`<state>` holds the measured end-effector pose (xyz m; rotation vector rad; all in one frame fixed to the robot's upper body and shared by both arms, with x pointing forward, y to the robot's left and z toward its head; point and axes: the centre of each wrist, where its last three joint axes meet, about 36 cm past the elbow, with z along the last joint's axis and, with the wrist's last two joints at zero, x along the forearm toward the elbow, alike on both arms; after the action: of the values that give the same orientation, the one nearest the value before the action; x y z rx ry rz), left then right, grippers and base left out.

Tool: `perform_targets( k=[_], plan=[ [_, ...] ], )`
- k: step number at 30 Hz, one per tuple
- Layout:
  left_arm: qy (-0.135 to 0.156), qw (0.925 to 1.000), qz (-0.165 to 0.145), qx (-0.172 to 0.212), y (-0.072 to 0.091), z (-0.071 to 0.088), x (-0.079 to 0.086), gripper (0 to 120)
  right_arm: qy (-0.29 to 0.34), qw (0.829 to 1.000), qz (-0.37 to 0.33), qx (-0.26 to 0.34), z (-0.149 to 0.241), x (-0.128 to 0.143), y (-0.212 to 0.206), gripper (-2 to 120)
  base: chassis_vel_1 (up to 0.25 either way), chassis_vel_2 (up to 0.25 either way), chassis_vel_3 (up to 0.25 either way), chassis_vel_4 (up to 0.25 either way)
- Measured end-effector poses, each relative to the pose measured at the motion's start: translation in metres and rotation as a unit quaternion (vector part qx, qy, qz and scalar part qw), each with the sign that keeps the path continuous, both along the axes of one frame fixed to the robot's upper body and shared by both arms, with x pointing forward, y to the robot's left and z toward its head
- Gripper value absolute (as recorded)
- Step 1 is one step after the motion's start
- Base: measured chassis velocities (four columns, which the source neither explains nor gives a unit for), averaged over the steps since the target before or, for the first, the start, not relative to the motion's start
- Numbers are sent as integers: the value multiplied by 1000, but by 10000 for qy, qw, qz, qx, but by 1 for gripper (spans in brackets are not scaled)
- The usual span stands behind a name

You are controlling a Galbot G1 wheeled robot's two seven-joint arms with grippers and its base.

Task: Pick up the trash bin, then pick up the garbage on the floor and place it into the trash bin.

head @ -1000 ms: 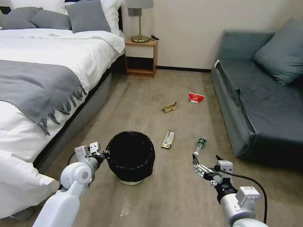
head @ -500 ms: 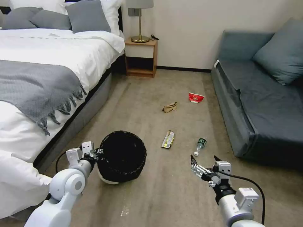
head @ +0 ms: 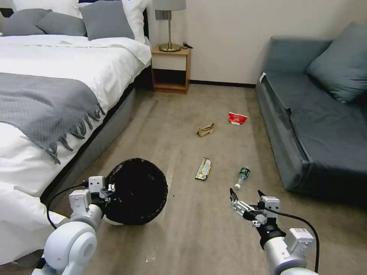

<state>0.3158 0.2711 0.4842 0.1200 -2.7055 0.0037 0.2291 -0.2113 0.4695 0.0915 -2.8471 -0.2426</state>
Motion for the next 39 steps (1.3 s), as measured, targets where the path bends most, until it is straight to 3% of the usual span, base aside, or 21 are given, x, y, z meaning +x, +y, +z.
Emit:
perform_targets(
  k=[6, 39],
  plan=[
    [-142, 9998, 69, 128, -1, 5, -13, 7, -17, 9998, -4, 173, -4, 3, -1, 100, 0, 0, 0, 0],
    [-70, 9999, -5, 113, -8, -13, -13, 7, -44, 9999, 43, 136, -15, 5, -3, 100, 0, 0, 0, 0]
  ],
)
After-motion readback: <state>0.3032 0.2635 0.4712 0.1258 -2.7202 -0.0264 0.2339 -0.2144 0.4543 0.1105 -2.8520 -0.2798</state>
